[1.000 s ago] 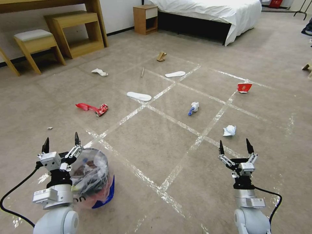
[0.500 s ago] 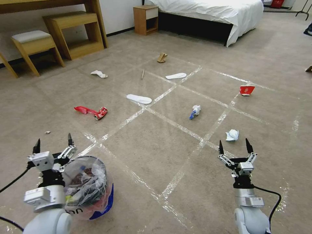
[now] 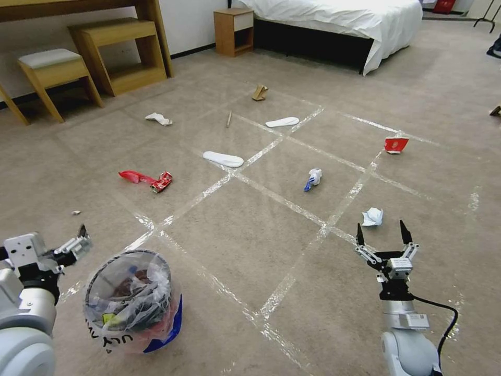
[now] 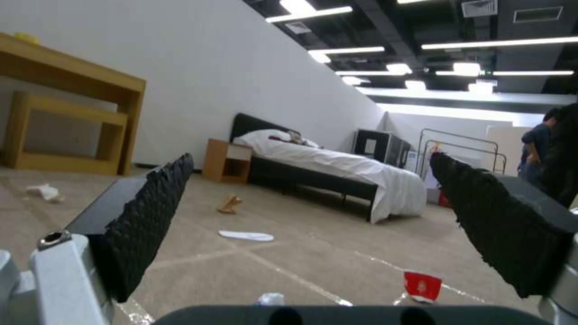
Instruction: Pick up the trash bin and place the garbage on the floor into it.
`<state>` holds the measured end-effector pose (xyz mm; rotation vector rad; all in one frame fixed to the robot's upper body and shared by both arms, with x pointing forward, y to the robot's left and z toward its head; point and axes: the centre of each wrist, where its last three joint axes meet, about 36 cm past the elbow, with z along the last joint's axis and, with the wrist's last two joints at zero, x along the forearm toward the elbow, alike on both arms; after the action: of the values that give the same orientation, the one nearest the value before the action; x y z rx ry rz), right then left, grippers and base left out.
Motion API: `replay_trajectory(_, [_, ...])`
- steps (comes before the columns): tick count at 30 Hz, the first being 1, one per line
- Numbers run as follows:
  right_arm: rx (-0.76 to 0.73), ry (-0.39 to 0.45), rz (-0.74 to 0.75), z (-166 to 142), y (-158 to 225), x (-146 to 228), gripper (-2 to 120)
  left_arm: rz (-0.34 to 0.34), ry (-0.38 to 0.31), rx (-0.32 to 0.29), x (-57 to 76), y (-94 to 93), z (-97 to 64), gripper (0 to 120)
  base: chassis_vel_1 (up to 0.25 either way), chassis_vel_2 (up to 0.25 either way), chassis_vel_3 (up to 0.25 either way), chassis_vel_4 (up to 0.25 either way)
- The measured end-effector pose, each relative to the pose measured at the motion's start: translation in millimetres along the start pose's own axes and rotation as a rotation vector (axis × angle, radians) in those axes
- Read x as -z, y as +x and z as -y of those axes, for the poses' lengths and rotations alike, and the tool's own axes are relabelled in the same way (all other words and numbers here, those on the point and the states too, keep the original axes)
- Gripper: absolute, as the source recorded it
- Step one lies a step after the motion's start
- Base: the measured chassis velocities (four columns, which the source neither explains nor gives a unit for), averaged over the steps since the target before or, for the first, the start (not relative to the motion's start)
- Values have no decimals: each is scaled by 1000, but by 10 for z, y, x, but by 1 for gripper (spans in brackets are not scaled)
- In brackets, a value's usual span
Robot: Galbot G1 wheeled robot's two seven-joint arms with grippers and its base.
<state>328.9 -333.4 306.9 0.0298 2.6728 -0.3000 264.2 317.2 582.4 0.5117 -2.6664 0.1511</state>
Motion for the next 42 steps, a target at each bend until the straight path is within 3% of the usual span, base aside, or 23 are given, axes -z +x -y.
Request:
replay_trajectory(2, [2, 4, -2, 13, 26, -12, 100, -87, 47, -53, 141, 2, 17, 100, 0, 0, 0, 0])
replay_trajectory(3, [2, 4, -2, 13, 26, -12, 100, -87, 47, -53, 141, 2, 17, 100, 0, 0, 0, 0])
replay_trajectory(5, [3, 4, -4, 15, 39, -12, 100, -172, 92, -102, 211, -50, -5, 100, 0, 0, 0, 0])
replay_trajectory(7, [3, 5, -3, 15, 41, -8, 100, -211, 109, -122, 219, -78, -17, 100, 0, 0, 0, 0])
replay_trajectory(9, [3, 5, 1, 14, 36, 10, 100, -294, 127, -149, 189, -184, -40, 100, 0, 0, 0, 0])
replay_trajectory(13, [4, 6, 0, 15, 42, 13, 100, -344, 123, -141, 149, -337, -74, 100, 0, 0, 0, 0])
replay_trajectory(17, [5, 8, -3, 25, 58, 11, 100, -447, 82, -60, 65, -772, -237, 100, 0, 0, 0, 0])
replay_trajectory(21, [4, 10, -3, 36, 60, 14, 100, -479, 73, 6, -11, -954, -374, 100, 0, 0, 0, 0])
replay_trajectory(29, [-3, 16, 1, 95, 49, 25, 100, -494, 65, 73, -109, -1048, -487, 100, 0, 0, 0, 0])
replay_trajectory(35, [-5, 18, 1, 124, 49, 20, 100, -505, 66, 94, -165, -1083, -523, 100, 0, 0, 0, 0])
replay_trajectory(42, [-6, 13, 0, 101, 32, 2, 100, -548, 107, 119, -374, -1250, -621, 100, 0, 0, 0, 0])
